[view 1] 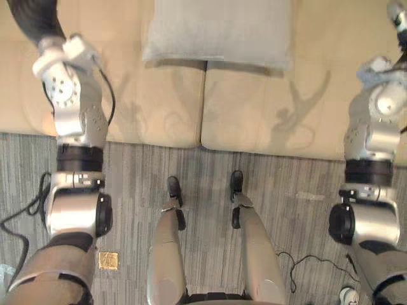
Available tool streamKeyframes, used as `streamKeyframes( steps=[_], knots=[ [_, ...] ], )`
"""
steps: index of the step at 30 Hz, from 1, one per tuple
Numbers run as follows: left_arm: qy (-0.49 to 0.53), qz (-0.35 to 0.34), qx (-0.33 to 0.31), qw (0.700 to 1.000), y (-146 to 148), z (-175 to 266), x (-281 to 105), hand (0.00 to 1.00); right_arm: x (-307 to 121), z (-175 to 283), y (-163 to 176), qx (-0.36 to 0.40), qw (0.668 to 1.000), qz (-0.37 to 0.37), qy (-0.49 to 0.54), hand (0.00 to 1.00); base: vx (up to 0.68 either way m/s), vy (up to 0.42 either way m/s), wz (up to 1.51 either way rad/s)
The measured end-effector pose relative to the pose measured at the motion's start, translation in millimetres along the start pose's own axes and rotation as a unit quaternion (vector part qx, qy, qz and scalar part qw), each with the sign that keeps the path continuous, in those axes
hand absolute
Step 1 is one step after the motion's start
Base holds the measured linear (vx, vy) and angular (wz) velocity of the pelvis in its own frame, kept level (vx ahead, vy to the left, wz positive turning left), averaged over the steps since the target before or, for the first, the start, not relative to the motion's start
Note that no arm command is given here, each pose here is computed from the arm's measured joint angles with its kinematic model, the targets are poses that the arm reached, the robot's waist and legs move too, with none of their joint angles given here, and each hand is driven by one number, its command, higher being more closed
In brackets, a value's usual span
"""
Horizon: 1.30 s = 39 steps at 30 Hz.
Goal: Pick up cushions and gather them together orderly.
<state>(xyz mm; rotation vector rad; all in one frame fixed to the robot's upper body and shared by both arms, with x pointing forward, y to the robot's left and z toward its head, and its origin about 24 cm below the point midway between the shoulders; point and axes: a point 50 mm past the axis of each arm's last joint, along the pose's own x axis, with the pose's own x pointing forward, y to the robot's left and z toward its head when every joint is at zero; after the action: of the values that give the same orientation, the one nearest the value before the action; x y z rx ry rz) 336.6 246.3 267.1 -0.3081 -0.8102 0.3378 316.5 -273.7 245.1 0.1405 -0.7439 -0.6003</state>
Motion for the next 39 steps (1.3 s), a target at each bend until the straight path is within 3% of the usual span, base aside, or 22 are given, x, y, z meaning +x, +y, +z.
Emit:
streamKeyframes(
  steps=[2,5,7,8,10,13,19,24,29,33,39],
  knots=[
    [0.037,0.005,0.001,0.999,8,-21,-30,0.00,-26,-22,-17,-0.012,0.999,-0.004,0.045,0.00,0.05,-0.014,0.07],
    [0.154,0.016,0.025,0.988,27,-68,-106,0.00,-87,-62,-45,-0.042,0.988,0.001,0.147,0.00,0.04,0.003,0.09],
    [0.261,0.005,0.056,0.964,39,-96,-172,0.00,-137,-85,-69,-0.082,0.971,0.007,0.226,0.00,0.10,0.009,0.04],
    [0.287,-0.001,0.063,0.956,41,-101,-186,0.00,-148,-89,-73,-0.091,0.966,0.008,0.242,0.00,0.10,0.021,0.04],
    [0.379,-0.015,0.094,0.921,55,-115,-241,0.00,-198,-103,-96,-0.126,0.938,0.010,0.323,0.00,0.08,0.024,0.02],
    [0.469,-0.003,0.124,0.874,77,-125,-292,0.00,-245,-118,-115,-0.148,0.899,0.010,0.413,0.00,0.11,0.014,0.02],
    [0.648,0.069,0.194,0.733,131,-119,-402,0.00,-338,-132,-149,-0.188,0.794,0.002,0.579,0.00,0.09,0.010,-0.03],
    [0.682,0.095,0.212,0.693,146,-110,-426,0.00,-369,-131,-164,-0.200,0.748,-0.014,0.632,0.00,0.08,0.022,-0.04],
    [0.694,0.071,0.226,0.680,145,-113,-430,0.00,-383,-135,-164,-0.201,0.722,-0.012,0.662,0.00,0.04,0.037,-0.15],
    [0.693,0.067,0.225,0.682,143,-116,-427,0.00,-384,-138,-159,-0.197,0.718,-0.010,0.667,0.00,-0.05,0.036,-0.14],
    [0.678,0.028,0.228,0.698,128,-130,-409,0.00,-363,-153,-131,-0.186,0.739,0.027,0.646,0.00,-0.19,0.028,-0.22]
  ],
)
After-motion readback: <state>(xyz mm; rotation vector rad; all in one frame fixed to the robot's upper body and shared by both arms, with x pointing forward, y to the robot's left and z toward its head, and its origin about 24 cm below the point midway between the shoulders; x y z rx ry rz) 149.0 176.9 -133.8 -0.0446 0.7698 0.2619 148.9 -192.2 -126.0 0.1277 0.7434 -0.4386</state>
